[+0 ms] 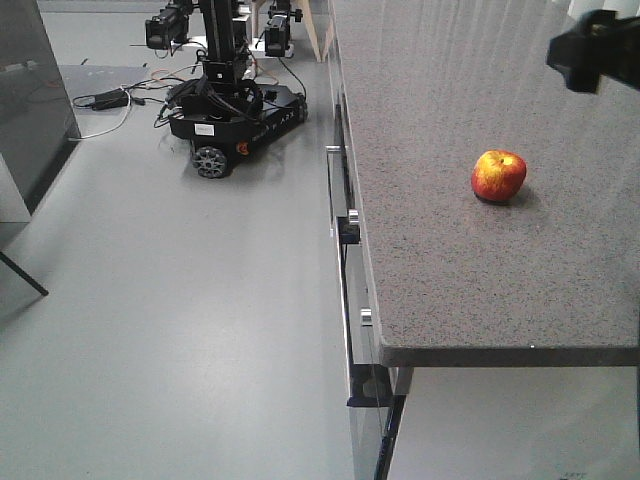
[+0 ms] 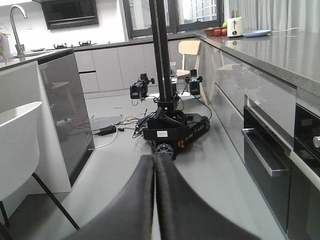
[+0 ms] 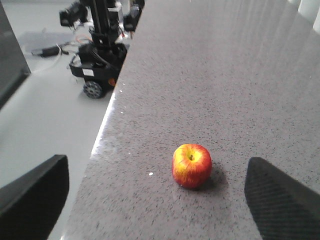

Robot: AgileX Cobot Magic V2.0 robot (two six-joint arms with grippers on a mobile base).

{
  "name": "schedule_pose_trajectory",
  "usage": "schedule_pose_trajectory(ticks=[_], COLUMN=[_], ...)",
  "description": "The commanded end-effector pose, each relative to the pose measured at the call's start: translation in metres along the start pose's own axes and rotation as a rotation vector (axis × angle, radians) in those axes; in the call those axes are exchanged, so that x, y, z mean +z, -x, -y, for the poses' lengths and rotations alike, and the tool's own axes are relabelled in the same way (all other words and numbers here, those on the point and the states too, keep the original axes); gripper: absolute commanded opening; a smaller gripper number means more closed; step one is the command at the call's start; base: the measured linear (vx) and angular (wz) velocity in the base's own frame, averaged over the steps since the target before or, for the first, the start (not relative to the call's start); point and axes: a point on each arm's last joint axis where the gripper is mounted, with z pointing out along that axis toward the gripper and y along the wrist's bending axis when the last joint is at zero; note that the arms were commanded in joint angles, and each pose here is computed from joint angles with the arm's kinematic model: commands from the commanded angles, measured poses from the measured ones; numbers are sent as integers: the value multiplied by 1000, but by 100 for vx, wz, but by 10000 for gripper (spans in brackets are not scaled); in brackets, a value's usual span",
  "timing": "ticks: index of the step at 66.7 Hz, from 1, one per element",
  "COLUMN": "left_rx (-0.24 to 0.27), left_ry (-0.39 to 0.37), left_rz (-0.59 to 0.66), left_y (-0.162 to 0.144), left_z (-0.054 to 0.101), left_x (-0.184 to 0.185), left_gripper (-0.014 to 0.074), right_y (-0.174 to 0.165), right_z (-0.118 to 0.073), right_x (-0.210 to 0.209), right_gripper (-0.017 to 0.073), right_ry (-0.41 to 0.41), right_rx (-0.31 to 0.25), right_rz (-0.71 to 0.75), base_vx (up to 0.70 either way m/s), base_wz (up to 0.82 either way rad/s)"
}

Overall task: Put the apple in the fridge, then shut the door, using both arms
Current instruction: 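Move the open right gripper down over the red-yellow apple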

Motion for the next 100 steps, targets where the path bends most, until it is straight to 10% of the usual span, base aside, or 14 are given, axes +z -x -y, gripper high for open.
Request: schedule_pose_trajectory(ticks=[1, 32, 60, 100], left_rx=[-11, -11, -11, -11], left_ry=[-14, -14, -14, -14], left_rz=[57, 57, 57, 57], left_y=[-2, -2, -2, -2], left_z=[2, 2, 2, 2], left_x=[0, 0, 0, 0], left_gripper=[-6, -6, -6, -6], right_y=[32, 51, -10, -38], right_z=[11, 29, 40, 46], right_x=[9, 114, 212, 248], right_gripper=[668, 657, 651, 638], right_ry=[-46, 48, 24, -3], right_rx=[37, 81, 68, 74], right_rz=[102, -56, -187, -179], base_vx=[0, 0, 0, 0], base_wz=[0, 0, 0, 0])
